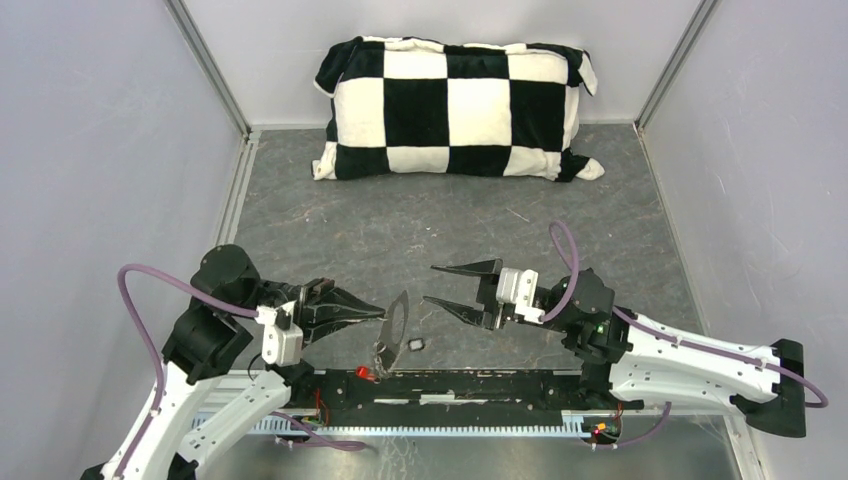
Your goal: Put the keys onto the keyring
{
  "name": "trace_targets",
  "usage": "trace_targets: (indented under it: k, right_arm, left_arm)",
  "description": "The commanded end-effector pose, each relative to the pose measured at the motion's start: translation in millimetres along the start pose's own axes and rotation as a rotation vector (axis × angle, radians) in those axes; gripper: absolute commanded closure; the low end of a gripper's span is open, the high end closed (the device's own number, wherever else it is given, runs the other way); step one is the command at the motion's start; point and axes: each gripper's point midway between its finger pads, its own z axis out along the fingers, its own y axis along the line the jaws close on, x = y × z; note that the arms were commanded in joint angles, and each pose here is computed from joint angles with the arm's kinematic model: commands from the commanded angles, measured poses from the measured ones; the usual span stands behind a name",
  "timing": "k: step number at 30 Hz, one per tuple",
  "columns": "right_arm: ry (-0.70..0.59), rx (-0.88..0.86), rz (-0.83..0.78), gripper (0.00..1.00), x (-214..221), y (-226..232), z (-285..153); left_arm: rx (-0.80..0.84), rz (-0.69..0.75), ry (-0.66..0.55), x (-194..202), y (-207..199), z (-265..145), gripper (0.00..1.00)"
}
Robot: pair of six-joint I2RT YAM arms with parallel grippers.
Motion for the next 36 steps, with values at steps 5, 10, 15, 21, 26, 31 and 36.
trace_targets:
  k: [5,10,15,21,26,31,36]
  right_arm:
    - [-0.151,-0.163,-0.065,0.48,-50,18,11]
    - [-0.156,-0.169,-0.077,0.50,-52,18,11]
    - [-0.149,-0.187,-0.085,0.50,-51,20,14]
    - [-0.110,-0.159,-0.079,0.50,-44,15,17]
    - [0.020,0.053,-0.050,0.45,-14,-20,16]
    - [0.169,0.299,-0.029,0.41,36,-57,-8]
    - [0.224,0.431,0.002,0.42,73,-76,-40]
  left_arm:
    - [0.092,0.374,-0.053,-15,1,1,0.98]
    - [0.097,0.437,-0.075,-23,0,1,0.98]
    - [0.090,0.473,-0.071,-23,1,0,0.98]
    - [0.082,0.475,-0.057,-18,1,0,0.98]
    - [0.055,0.367,0.019,13,4,1,0.98]
    - [-0.163,0.062,0.195,83,44,4,0.98]
    - [-0.286,-0.136,0.311,152,60,6,0.98]
